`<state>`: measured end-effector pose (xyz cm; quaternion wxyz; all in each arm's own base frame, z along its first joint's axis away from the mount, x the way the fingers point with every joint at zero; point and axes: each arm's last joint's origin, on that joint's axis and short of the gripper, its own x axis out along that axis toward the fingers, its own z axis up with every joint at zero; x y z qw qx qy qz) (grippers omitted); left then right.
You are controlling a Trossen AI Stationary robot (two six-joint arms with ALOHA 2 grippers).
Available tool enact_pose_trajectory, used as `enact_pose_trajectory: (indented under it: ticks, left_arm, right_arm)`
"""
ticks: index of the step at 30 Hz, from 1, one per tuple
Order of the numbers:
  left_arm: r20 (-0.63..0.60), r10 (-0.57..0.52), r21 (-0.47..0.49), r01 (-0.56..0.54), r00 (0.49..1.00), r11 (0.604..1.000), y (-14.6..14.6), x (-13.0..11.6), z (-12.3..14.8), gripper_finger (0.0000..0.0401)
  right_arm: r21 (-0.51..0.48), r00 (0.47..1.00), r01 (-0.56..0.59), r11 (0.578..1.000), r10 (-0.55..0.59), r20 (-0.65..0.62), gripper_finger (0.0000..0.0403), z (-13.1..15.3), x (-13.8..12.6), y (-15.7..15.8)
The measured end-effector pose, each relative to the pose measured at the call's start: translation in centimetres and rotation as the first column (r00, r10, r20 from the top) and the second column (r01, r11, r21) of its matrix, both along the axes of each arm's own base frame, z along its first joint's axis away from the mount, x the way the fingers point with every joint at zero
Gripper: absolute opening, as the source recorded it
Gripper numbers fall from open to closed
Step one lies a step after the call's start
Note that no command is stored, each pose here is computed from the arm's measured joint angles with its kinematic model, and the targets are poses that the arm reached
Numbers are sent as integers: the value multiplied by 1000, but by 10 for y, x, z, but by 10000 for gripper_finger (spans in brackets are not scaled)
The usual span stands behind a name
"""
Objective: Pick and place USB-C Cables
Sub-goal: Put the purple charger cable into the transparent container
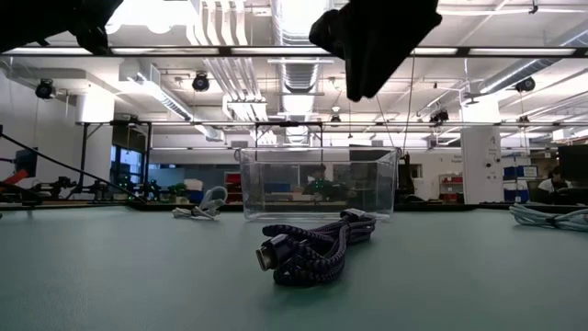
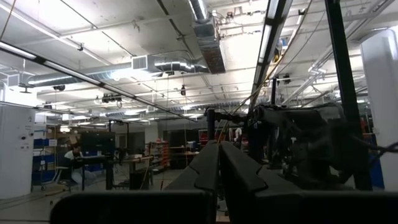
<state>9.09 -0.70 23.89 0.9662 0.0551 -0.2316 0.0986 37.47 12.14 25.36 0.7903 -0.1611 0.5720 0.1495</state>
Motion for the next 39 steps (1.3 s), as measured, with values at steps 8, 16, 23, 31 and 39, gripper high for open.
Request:
enact_pose_trajectory:
  ticks: [8, 16, 23, 31, 39]
  left_arm:
    - [-1, 0, 0, 0, 1000, 1000, 0, 0, 0, 0]
    - [-1, 0, 0, 0, 1000, 1000, 0, 0, 0, 0]
    - [1, 1, 2, -1, 1000, 1000, 0, 0, 0, 0]
    - [-4, 16, 28, -16, 1000, 999, 0, 0, 0, 0]
    - [-3, 18, 27, -18, 1000, 999, 0, 0, 0, 0]
  right_arm:
    - [-95, 992, -127, 987, 127, -1, 93, -16, 9, 22]
    - [-137, 987, -159, 978, 157, -29, 168, -33, 18, 28]
    - [-141, 980, -195, 971, 188, -62, 209, -48, 22, 31]
    - [-122, 947, -318, 940, 310, -81, 206, -63, 28, 35]
    - [-135, 927, -375, 917, 368, -69, 203, -71, 32, 37]
